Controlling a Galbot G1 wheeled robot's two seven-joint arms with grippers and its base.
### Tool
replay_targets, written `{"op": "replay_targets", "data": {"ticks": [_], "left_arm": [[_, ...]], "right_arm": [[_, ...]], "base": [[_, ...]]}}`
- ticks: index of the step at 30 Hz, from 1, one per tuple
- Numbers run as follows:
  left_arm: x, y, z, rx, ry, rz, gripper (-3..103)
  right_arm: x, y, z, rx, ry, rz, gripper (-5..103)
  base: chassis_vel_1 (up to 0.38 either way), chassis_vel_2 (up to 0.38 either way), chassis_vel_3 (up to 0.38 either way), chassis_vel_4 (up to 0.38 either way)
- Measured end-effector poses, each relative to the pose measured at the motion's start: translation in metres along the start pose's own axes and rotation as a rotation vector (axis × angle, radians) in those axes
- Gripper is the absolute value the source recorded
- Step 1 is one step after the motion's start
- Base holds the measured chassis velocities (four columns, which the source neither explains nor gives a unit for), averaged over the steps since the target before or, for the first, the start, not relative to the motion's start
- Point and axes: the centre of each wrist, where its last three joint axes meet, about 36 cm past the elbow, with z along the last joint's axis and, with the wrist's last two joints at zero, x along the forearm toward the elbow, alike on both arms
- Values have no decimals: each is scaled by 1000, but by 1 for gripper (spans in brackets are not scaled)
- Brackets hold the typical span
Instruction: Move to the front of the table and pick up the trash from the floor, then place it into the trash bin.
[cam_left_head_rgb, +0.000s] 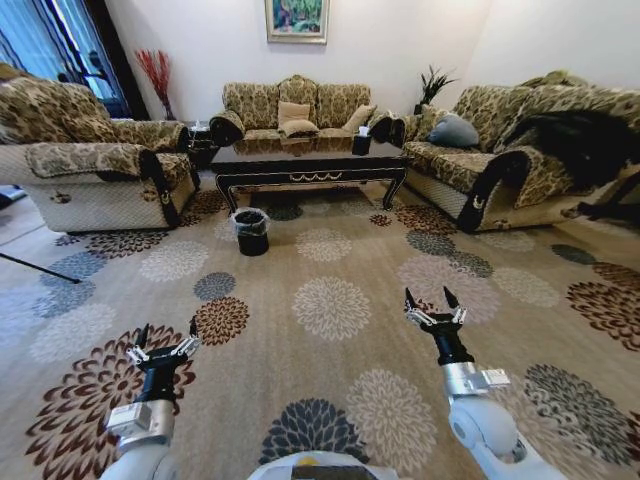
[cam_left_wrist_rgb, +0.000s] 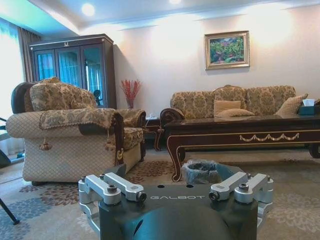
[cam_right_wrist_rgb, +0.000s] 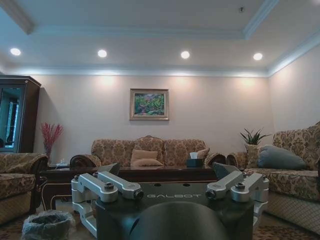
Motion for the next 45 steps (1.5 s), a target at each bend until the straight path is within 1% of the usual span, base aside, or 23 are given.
{"op": "replay_targets", "data": {"ticks": [45], "left_arm": [[0,0,0,0,0,0,100]], "right_arm": [[0,0,0,0,0,0,100]], "base": [[0,0,0,0]]}}
